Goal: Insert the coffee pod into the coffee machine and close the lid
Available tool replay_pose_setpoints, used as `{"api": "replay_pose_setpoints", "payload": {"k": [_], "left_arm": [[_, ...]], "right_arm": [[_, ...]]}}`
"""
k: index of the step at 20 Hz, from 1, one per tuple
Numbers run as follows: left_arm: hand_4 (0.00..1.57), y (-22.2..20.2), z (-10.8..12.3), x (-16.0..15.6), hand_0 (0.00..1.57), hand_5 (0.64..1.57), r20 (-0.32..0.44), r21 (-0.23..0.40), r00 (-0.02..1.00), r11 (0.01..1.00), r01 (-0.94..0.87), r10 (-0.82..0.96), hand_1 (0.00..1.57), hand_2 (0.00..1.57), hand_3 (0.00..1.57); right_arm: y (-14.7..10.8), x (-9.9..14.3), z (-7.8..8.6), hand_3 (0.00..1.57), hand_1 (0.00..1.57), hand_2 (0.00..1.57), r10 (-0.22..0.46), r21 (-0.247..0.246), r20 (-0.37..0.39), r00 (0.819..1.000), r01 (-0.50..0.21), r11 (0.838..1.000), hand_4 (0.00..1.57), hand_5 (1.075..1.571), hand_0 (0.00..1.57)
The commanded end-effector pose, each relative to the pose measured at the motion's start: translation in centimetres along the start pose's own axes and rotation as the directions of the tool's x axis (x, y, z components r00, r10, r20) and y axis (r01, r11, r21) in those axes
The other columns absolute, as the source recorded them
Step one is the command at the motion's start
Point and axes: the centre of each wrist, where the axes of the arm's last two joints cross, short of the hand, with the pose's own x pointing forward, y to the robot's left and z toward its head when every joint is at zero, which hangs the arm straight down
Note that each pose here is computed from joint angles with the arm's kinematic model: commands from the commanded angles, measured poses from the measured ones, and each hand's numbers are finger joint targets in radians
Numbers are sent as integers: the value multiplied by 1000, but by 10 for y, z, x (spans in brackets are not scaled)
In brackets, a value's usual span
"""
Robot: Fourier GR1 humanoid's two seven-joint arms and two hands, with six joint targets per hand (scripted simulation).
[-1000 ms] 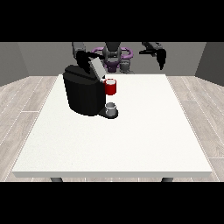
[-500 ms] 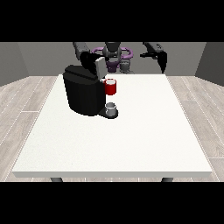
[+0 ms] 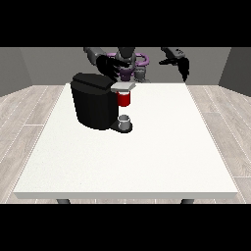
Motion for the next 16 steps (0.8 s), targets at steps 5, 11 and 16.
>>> {"api": "replay_pose_setpoints", "payload": {"k": [5, 11, 16], "left_arm": [[0, -11, 1, 10, 0, 1571, -2, -61, 1000, 998, -21, 21, 0, 0, 0], [185, -21, 2, 0, 0, 1571, 78, -27, 997, 999, -25, 27, 0, 0, 0], [192, -23, 10, -14, 0, 1571, 22, 8, 999, 1000, -28, 28, 0, 0, 0]], "right_arm": [[14, 8, -14, 0, 0, 0, 35, 0, 2, 999, -35, 999, 142, 1571, 0], [40, 7, -6, 0, 0, 0, -25, 56, 103, 994, 20, 998, 67, 1571, 0], [53, -15, 21, 0, 0, 0, -151, 127, 108, 983, 137, 982, 275, 1571, 0]]}}
